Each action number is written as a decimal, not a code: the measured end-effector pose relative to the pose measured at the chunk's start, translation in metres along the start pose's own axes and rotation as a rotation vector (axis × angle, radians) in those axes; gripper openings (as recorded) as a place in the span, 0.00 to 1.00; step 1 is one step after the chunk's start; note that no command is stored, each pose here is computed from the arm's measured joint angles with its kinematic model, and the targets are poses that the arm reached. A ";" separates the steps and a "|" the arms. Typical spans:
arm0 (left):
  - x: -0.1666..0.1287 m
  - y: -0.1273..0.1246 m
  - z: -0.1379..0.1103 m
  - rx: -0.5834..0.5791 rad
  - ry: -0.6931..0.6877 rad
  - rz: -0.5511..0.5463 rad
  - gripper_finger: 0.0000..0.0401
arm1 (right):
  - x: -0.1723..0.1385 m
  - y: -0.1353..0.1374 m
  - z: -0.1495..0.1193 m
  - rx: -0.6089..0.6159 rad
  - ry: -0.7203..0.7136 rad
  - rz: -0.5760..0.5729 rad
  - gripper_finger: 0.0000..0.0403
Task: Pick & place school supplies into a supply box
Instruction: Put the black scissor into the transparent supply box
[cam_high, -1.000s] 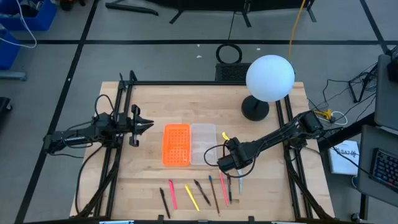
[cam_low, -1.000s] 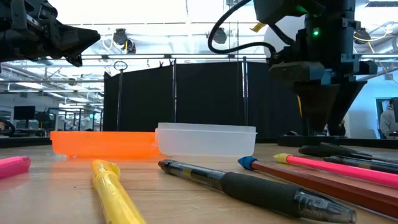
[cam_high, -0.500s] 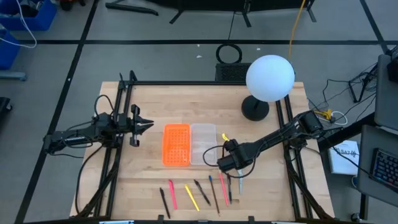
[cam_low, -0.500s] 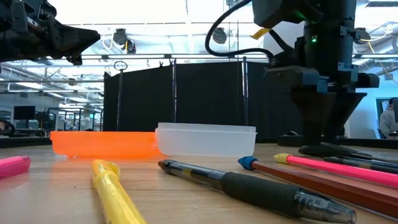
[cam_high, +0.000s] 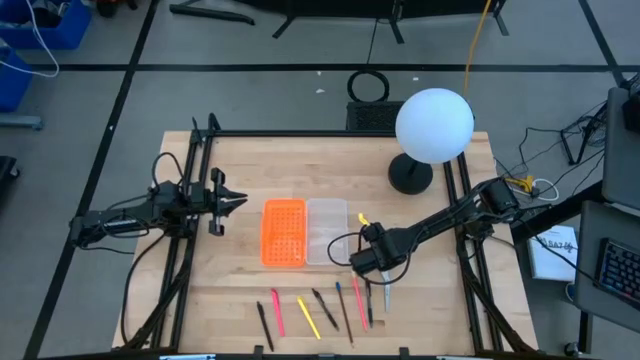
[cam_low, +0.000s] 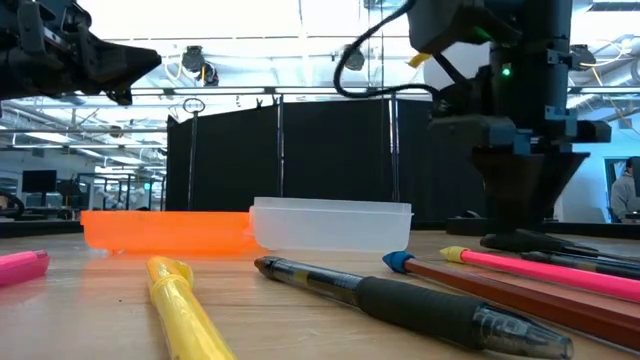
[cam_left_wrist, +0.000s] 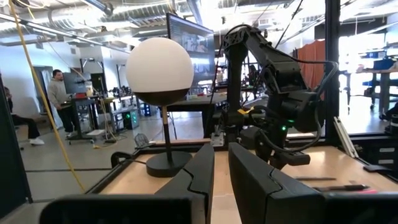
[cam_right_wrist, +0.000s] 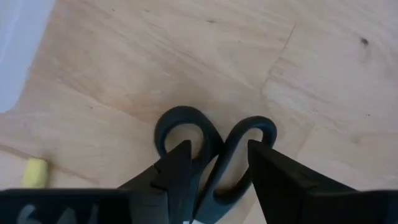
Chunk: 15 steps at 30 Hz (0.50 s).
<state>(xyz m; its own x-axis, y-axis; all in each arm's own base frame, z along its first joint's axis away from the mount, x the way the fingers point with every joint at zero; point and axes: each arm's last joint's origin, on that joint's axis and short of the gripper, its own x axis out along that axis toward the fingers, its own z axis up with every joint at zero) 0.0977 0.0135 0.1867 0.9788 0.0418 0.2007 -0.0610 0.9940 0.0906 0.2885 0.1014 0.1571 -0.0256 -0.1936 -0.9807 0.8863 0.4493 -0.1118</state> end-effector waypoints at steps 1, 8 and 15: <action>0.000 0.000 0.000 0.000 0.003 0.000 0.14 | 0.002 -0.001 -0.001 -0.001 0.012 -0.001 0.36; 0.000 0.000 -0.002 -0.002 0.021 -0.001 0.14 | 0.024 -0.007 -0.007 0.024 0.044 0.047 0.33; 0.000 0.000 -0.002 -0.010 0.024 -0.002 0.14 | 0.041 -0.016 -0.011 0.004 0.068 0.048 0.29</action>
<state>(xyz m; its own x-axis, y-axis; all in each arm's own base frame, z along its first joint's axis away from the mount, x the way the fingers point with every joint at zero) 0.0981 0.0135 0.1844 0.9834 0.0419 0.1766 -0.0569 0.9951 0.0809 0.2681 0.0956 0.1168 -0.0141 -0.1125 -0.9936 0.8889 0.4536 -0.0640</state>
